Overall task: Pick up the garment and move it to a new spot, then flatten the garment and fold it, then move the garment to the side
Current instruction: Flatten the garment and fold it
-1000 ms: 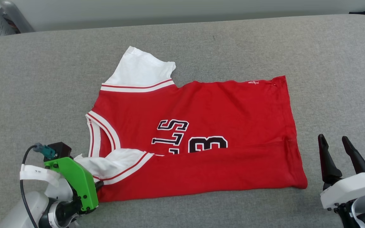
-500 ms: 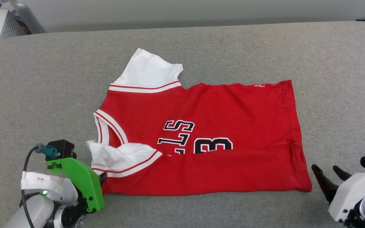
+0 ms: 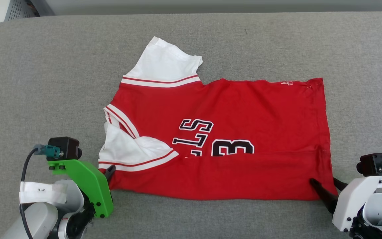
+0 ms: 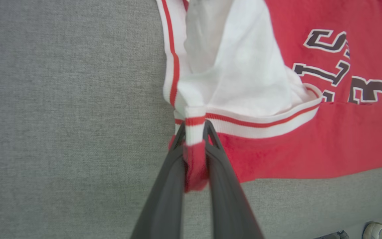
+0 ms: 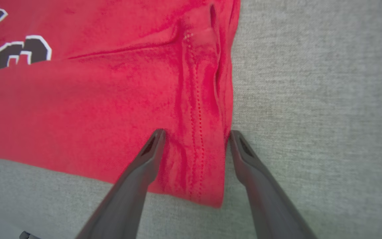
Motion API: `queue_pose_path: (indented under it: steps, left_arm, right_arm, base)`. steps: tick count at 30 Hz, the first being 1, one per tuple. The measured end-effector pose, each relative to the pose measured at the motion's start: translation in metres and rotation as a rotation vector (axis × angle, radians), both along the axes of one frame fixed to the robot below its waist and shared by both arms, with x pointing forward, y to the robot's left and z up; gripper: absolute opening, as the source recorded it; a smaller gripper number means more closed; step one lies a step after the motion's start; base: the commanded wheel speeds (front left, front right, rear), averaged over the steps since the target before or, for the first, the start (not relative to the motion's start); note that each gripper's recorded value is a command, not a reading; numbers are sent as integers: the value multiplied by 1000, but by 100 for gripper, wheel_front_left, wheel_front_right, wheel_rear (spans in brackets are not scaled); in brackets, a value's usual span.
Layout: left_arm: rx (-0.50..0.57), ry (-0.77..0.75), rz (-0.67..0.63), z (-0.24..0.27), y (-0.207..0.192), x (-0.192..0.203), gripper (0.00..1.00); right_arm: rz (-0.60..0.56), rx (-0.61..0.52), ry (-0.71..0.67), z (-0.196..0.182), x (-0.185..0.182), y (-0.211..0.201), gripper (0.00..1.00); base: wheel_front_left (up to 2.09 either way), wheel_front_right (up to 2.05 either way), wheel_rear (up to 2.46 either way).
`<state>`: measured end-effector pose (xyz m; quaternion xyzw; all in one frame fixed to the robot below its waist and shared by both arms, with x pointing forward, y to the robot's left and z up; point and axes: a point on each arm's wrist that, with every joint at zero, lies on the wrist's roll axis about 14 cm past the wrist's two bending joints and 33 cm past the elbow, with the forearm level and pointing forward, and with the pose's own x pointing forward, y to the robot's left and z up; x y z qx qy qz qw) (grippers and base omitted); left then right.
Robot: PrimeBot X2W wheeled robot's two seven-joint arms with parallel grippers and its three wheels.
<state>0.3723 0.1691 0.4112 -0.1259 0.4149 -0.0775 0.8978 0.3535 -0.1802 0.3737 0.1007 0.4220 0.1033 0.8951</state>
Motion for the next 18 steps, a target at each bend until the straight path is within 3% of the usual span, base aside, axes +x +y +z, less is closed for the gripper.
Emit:
queue_pose_path:
  steps: [3, 4, 5, 6, 18]
  left_arm:
    - [4, 1, 9, -1, 2, 0, 0]
    - [5, 2, 11, -1, 3, -1, 0]
    - [5, 1, 12, -1, 3, -1, 0]
    - [6, 0, 12, 0, 3, -1, 0]
    - [36, -20, 16, 9, 12, -20, 0]
  right_arm:
    - [28, -1, 56, -9, -7, 4, 100]
    - [33, -1, 64, -10, -7, 5, 67]
    - [37, 0, 68, -10, -7, 5, 13]
    - [39, 0, 71, -11, -7, 6, 0]
    - [39, -9, 13, 10, -9, 3, 0]
  base:
    - [0, 0, 0]
    - [0, 0, 0]
    - [0, 0, 0]
    - [0, 0, 0]
    - [0, 0, 0]
